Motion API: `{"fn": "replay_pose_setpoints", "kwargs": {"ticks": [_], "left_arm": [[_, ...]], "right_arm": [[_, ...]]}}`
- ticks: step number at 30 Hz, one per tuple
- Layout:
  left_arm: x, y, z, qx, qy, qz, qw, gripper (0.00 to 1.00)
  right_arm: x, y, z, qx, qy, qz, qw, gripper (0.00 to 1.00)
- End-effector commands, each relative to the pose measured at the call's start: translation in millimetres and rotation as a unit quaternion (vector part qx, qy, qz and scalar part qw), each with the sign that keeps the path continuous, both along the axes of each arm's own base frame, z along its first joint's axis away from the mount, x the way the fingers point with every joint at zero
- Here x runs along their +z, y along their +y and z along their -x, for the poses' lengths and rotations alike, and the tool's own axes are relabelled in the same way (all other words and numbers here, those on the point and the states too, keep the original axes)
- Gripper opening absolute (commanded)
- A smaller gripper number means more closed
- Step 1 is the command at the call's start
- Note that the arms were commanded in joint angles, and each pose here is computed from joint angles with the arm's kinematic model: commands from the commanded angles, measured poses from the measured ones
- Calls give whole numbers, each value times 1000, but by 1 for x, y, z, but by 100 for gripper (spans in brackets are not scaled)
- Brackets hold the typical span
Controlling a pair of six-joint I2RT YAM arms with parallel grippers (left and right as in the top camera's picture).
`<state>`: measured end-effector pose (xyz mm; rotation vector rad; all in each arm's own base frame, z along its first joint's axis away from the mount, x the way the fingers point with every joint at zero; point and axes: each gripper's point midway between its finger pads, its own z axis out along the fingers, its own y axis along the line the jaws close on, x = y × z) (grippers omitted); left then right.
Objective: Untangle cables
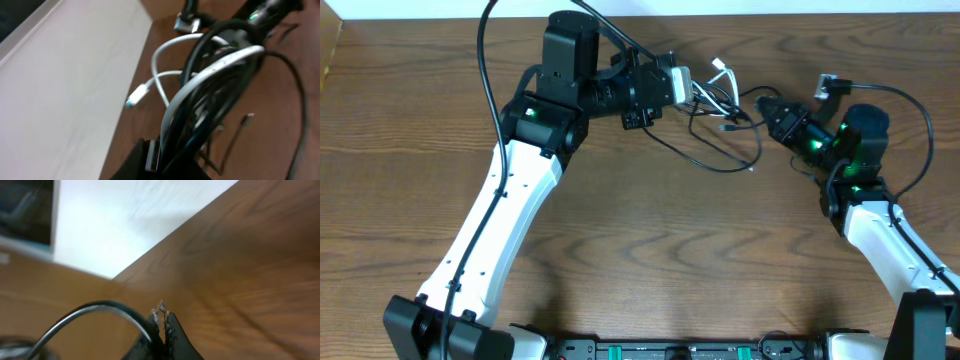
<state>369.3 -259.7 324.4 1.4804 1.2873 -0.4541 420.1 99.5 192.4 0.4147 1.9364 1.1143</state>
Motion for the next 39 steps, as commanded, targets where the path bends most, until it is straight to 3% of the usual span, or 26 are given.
{"fn": "replay_pose_setpoints", "kwargs": {"ticks": [1,2,4,11,17,22,29,34,39], "left_arm": [[26,-6,26,-73,0,48,996,7],[27,-7,28,-80,1,52,995,8],[26,-6,28,-79,4,51,996,7],[21,-3,20,-54,3,37,998,7],[11,10,-6,35,10,6,999,7],[16,20,-27,117,42,26,992,8],[24,21,-35,149,67,59,985,7],[25,34,-52,225,97,82,966,7],[34,48,-67,297,157,151,930,7]], "right_arm": [[-2,-46,-18,-103,-13,52,993,9],[-2,-48,-18,-108,-13,54,993,11],[-2,-51,-19,-116,-13,55,992,39],[0,-31,-11,-56,-15,36,998,99],[16,-17,-8,-13,-46,22,999,99],[35,-4,-6,17,-90,16,996,99],[43,14,1,55,-125,32,990,99],[54,30,7,89,-168,49,981,99],[63,38,10,105,-207,69,970,97]]}}
